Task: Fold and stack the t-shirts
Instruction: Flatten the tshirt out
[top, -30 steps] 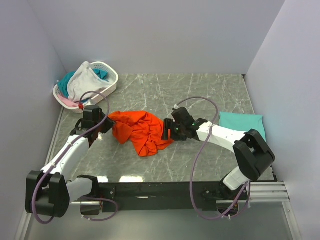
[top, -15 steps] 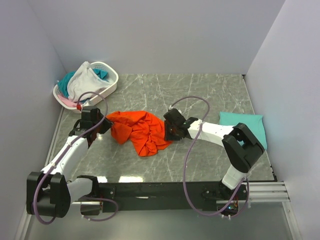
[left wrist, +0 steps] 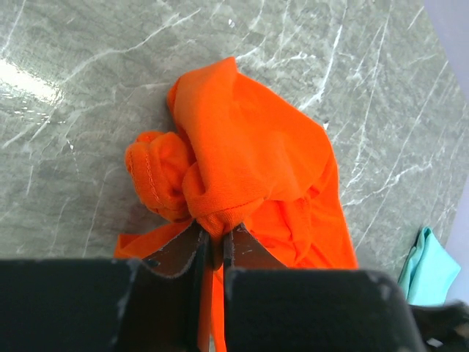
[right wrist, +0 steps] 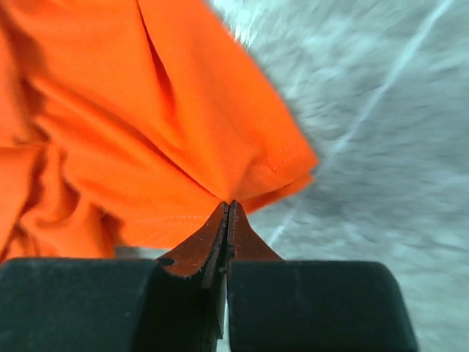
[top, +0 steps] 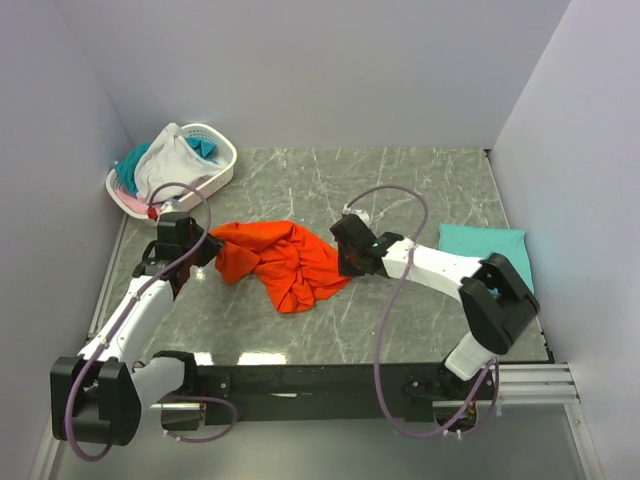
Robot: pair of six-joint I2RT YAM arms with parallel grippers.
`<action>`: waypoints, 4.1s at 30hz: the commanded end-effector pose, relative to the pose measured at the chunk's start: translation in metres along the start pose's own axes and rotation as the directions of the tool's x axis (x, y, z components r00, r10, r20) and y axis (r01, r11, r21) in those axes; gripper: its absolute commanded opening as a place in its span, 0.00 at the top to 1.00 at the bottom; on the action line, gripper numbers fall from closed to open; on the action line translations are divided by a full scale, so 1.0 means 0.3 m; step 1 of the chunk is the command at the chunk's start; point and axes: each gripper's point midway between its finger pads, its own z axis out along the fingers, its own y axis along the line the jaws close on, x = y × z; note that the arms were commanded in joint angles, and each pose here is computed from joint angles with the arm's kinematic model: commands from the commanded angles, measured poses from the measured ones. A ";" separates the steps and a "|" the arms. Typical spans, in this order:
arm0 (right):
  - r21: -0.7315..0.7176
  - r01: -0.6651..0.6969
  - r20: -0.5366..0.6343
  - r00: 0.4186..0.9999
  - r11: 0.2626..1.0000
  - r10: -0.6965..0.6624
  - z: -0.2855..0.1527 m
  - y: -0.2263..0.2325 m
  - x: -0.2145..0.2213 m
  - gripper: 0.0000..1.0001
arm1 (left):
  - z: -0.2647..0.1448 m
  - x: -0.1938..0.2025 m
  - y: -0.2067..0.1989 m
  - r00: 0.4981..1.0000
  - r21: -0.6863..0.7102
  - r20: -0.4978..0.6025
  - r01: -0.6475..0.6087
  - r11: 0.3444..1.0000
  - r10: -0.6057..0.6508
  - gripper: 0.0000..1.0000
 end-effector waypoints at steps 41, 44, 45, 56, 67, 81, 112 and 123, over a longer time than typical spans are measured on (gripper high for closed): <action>-0.050 0.014 0.878 0.478 0.999 0.038 -1.182 -0.330 -0.812 1.00 | -0.463 -0.668 -0.738 0.864 0.428 0.503 -0.270 0.862 0.021 0.99; -0.039 0.050 0.857 0.515 0.998 0.008 -1.112 -0.332 -0.893 1.00 | -0.360 -0.721 -0.820 0.859 0.437 0.508 -0.320 0.841 0.063 1.00; -0.029 0.055 0.855 0.518 0.998 -0.004 -1.094 -0.337 -0.934 1.00 | -0.326 -0.744 -0.876 0.863 0.459 0.499 -0.342 0.820 0.081 1.00; 0.033 0.042 0.879 0.474 0.999 -0.049 -1.194 -0.431 -1.032 1.00 | -0.285 -0.784 -1.075 0.857 0.562 0.483 -0.461 0.687 0.179 1.00; -0.119 -0.174 0.558 0.802 0.977 0.211 -0.778 -0.476 -0.441 1.00 | -0.152 -0.206 -0.369 0.987 0.288 0.064 -0.163 0.944 0.151 0.99; -0.138 -0.251 0.276 0.919 0.958 0.281 -0.519 -0.472 -0.147 0.18 | -0.165 0.018 0.069 0.996 -0.235 -0.081 0.010 0.972 -0.030 0.01; -0.107 -0.101 -0.052 0.994 0.989 0.096 0.028 -0.232 -0.131 0.10 | 0.252 0.261 0.035 0.928 -0.191 -0.372 -0.114 0.975 0.036 0.01; 0.019 -0.103 -0.042 0.994 0.994 0.104 0.029 -0.307 -0.133 0.10 | 0.295 0.262 0.049 0.926 -0.217 -0.376 -0.131 0.967 0.041 0.01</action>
